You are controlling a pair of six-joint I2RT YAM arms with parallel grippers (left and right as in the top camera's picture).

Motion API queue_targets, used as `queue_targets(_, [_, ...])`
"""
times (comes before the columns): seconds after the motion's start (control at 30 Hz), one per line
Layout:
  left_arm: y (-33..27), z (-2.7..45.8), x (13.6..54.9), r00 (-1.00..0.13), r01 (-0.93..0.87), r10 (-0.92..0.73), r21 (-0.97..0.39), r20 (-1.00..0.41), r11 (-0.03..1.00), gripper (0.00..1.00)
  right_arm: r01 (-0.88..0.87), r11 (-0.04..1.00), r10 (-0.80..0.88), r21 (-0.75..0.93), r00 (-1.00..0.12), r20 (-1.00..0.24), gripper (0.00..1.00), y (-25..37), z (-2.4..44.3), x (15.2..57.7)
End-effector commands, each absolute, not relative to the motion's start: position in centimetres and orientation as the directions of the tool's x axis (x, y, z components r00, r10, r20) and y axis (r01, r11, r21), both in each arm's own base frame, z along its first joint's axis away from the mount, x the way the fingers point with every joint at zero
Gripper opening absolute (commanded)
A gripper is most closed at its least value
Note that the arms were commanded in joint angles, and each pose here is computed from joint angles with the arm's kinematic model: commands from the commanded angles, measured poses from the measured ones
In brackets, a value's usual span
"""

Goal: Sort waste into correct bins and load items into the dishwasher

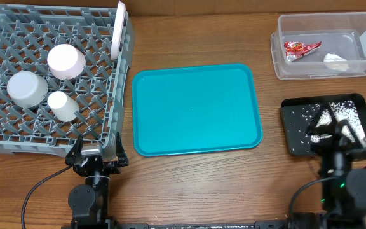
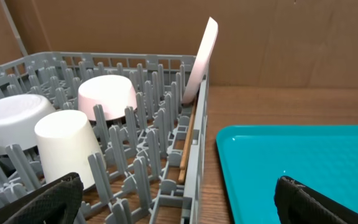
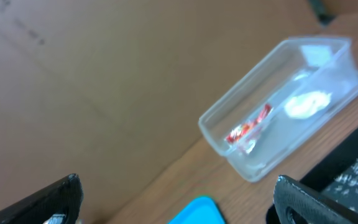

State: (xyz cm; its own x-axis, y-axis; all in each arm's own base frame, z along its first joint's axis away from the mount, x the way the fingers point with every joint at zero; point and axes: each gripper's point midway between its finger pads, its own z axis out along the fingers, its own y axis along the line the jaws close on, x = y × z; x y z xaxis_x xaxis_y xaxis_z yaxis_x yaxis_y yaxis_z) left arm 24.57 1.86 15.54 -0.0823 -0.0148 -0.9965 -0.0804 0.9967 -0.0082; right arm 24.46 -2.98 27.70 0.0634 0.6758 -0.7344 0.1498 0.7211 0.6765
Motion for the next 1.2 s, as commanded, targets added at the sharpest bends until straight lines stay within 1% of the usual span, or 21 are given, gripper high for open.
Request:
queue_targets(0.0, [2.2, 15.6, 24.5, -0.072, -0.099, -0.031, -0.024, -0.997, 0.995, 1.0, 0.081, 0.731, 0.677, 0.678, 0.043, -0.735, 1.0, -1.5, 24.6, 24.4])
queue_targets(0.2, [2.2, 15.6, 24.5, -0.072, -0.099, -0.031, -0.024, -0.997, 0.995, 1.0, -0.02, 0.73, 0.681, 0.683, 0.091, -0.726, 1.0, -0.5, 21.2, 24.6])
queue_targets(0.37, [2.2, 15.6, 24.5, -0.072, -0.099, -0.031, -0.024, -0.997, 0.995, 1.0, -0.039, 0.735, 0.678, 0.677, 0.068, -0.732, 1.0, 0.1, 19.4, 24.6])
queue_targets(0.57, [2.2, 15.6, 24.5, -0.072, -0.099, -0.031, -0.024, -0.997, 0.995, 1.0, -0.043, 0.83, 0.558, 0.556, 0.068, -0.827, 1.0, 0.4, 19.5, 24.6])
queue_targets(0.77, [2.2, 15.6, 24.5, -0.072, -0.099, -0.031, -0.024, -0.997, 0.995, 1.0, 0.003, 0.92, 0.392, 0.392, -0.015, -0.92, 1.0, 0.5, 17.2, 24.6])
queue_targets(0.87, [2.2, 15.6, 24.5, -0.072, -0.099, -0.031, -0.024, -0.997, 0.995, 1.0, -0.01, 0.961, 0.275, 0.275, -0.024, -0.961, 1.0, 0.7, 17.1, 24.6])
queue_targets(1.0, [2.2, 15.6, 24.5, -0.072, -0.099, -0.031, -0.024, -0.997, 0.995, 1.0, -0.014, 0.988, 0.15, 0.151, -0.023, -0.988, 1.0, 0.7, 17.1, 24.6])
queue_targets(1.17, [2.2, 15.6, 24.5, -0.072, -0.099, -0.031, -0.024, -0.997, 0.995, 1.0, -0.011, 0.99, 0.139, 0.139, -0.022, -0.99, 1.0, 0.6, 17.1, 24.6])
